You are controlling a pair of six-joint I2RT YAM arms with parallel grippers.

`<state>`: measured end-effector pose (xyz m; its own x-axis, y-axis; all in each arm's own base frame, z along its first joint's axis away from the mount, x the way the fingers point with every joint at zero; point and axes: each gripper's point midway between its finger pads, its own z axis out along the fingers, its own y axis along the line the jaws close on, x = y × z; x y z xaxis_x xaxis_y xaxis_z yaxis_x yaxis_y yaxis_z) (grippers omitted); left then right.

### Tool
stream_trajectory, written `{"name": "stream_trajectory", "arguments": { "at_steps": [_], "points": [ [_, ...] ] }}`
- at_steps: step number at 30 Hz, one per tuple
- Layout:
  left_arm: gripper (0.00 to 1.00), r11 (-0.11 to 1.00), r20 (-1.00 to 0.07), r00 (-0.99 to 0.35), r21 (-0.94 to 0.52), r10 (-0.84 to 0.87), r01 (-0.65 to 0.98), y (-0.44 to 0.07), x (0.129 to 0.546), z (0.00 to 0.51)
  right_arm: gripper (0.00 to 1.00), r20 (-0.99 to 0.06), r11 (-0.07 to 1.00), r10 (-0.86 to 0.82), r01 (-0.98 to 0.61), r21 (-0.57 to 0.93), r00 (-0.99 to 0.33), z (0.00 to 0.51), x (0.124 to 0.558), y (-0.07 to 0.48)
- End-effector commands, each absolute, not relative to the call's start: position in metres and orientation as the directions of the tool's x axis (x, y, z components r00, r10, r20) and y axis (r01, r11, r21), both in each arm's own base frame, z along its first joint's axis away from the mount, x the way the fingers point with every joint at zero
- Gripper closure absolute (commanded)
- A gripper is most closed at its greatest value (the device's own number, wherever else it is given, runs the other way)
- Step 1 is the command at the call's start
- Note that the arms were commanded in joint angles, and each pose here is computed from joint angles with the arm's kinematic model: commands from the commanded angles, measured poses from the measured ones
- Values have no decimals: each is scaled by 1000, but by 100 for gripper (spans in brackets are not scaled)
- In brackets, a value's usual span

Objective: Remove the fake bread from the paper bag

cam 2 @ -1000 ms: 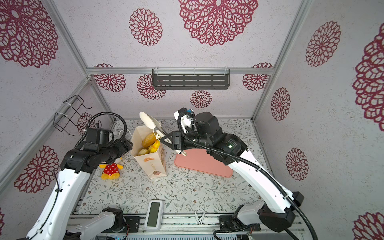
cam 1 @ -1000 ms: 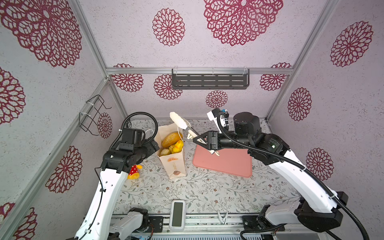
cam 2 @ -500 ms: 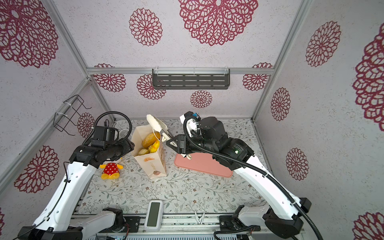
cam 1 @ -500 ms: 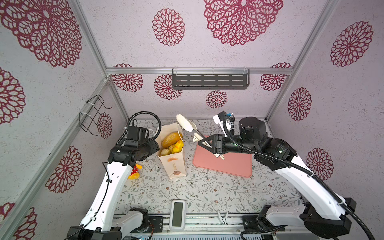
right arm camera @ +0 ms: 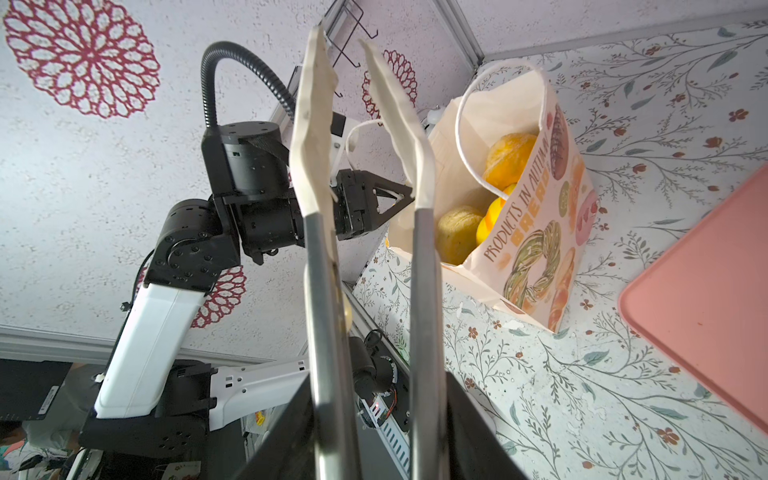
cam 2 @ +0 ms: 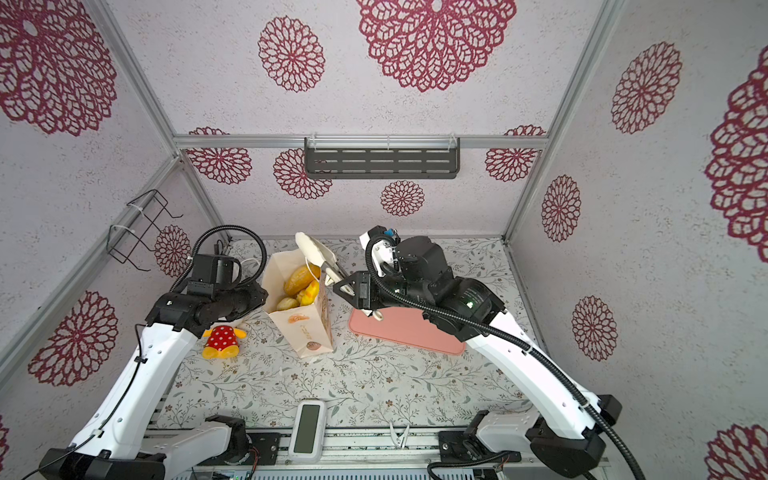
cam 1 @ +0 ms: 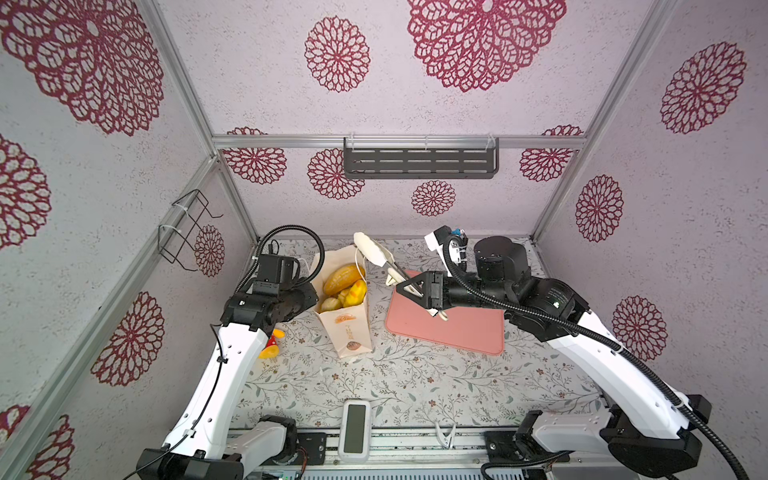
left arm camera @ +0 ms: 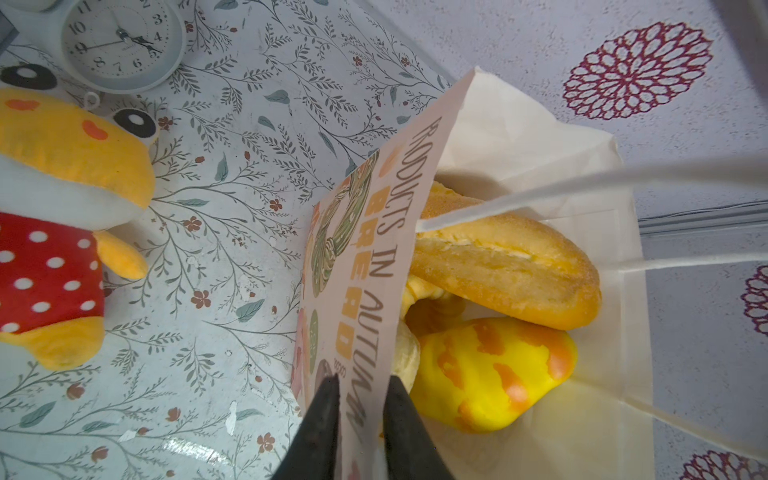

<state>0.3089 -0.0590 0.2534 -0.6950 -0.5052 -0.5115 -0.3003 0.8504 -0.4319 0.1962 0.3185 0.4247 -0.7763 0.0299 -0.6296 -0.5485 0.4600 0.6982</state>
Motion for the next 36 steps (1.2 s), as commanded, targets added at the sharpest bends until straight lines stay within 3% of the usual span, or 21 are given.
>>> {"name": "stream_trajectory", "arguments": {
  "at_steps": [1, 8, 16, 26, 30, 36],
  "points": [
    [82, 860, -529, -695, -427, -487, -278, -61, 315, 252, 56, -677, 414, 94, -590, 693, -730, 456, 194, 312],
    [100, 868, -525, -706, -412, -475, -278, -61, 318, 244, 56, -675, 437, 85, -582, 686, -733, 450, 194, 309],
    [100, 908, -594, -693, -342, -409, -243, -50, 323, 265, 56, -685, 470, 81, -578, 667, -724, 447, 193, 300],
    [100, 993, -658, -743, -96, -120, -75, -37, 348, 304, 56, -702, 530, 26, -586, 614, -712, 435, 192, 292],
    [100, 999, -665, -745, -28, -54, -47, -32, 358, 311, 56, -734, 593, -41, -608, 529, -678, 429, 194, 281],
    [100, 998, -677, -735, -67, -40, 7, -46, 368, 314, 55, -739, 719, -230, -623, 309, -633, 406, 199, 252]
  ]
}}
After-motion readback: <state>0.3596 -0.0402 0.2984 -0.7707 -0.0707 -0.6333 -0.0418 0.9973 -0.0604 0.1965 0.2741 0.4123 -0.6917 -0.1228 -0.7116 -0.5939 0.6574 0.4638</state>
